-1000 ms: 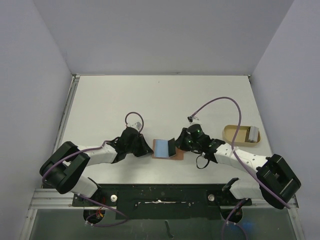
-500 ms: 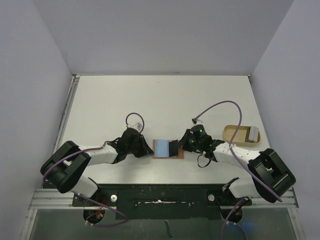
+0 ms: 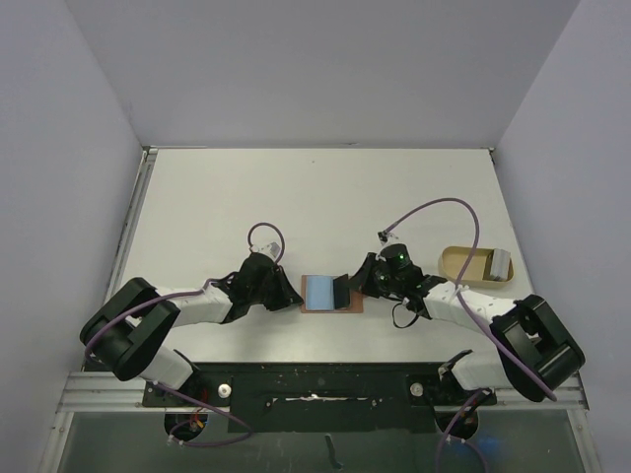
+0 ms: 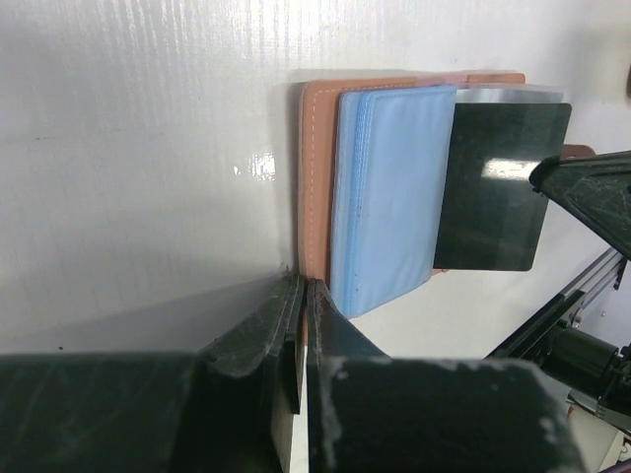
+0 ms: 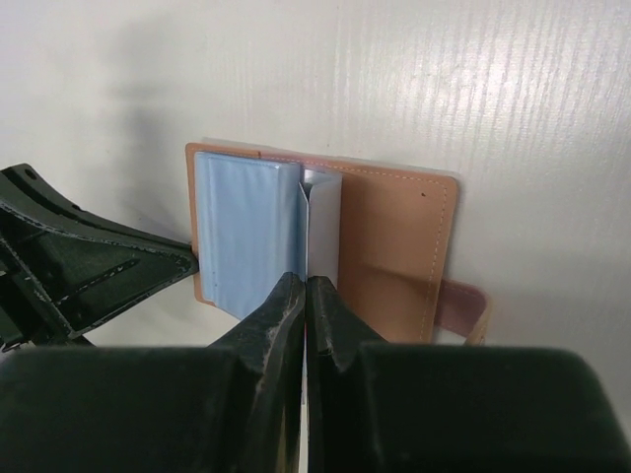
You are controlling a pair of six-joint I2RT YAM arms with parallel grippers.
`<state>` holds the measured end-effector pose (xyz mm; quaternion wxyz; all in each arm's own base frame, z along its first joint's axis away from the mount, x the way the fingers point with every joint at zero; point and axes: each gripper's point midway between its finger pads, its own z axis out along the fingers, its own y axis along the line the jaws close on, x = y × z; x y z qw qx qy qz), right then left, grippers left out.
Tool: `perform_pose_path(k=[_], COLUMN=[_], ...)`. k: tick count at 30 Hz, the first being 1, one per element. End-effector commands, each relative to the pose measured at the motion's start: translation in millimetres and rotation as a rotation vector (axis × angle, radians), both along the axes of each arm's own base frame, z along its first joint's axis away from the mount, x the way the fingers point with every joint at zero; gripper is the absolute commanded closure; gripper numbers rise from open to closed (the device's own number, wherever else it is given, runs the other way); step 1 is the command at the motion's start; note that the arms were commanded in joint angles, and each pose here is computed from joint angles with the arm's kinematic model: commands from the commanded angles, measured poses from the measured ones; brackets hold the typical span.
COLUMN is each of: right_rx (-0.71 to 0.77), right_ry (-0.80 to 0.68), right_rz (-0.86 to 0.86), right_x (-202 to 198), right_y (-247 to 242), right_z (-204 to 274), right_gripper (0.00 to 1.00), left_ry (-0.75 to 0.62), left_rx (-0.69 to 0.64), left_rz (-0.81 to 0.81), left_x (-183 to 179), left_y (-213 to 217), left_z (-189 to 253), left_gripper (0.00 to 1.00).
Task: Put the credit cards into the card holder
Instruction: Insert the credit card into the card holder.
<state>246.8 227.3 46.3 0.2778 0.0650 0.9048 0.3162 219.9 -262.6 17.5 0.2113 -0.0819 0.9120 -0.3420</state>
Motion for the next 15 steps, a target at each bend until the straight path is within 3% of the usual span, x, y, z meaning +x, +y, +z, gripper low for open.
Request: perform_pose_path(k=[1,15], right_rx=[0.049,0.103], right_ry=[-0.091,-0.067], right_rz=[0.035,0.068], right_x=[6.0,6.1], right_y=[6.2,14.9], right_z=[23.8,13.7], right_gripper=[1.0,1.0], left_ry=[-0.042,-0.049], left_rx=[-0.018,-0.005], left_rz=[-0.003,0.001], left_x=[5.1,3.5], left_y=[-4.5,-0.5], left_z=[5.2,5.4], left_gripper=[1.0,1.0])
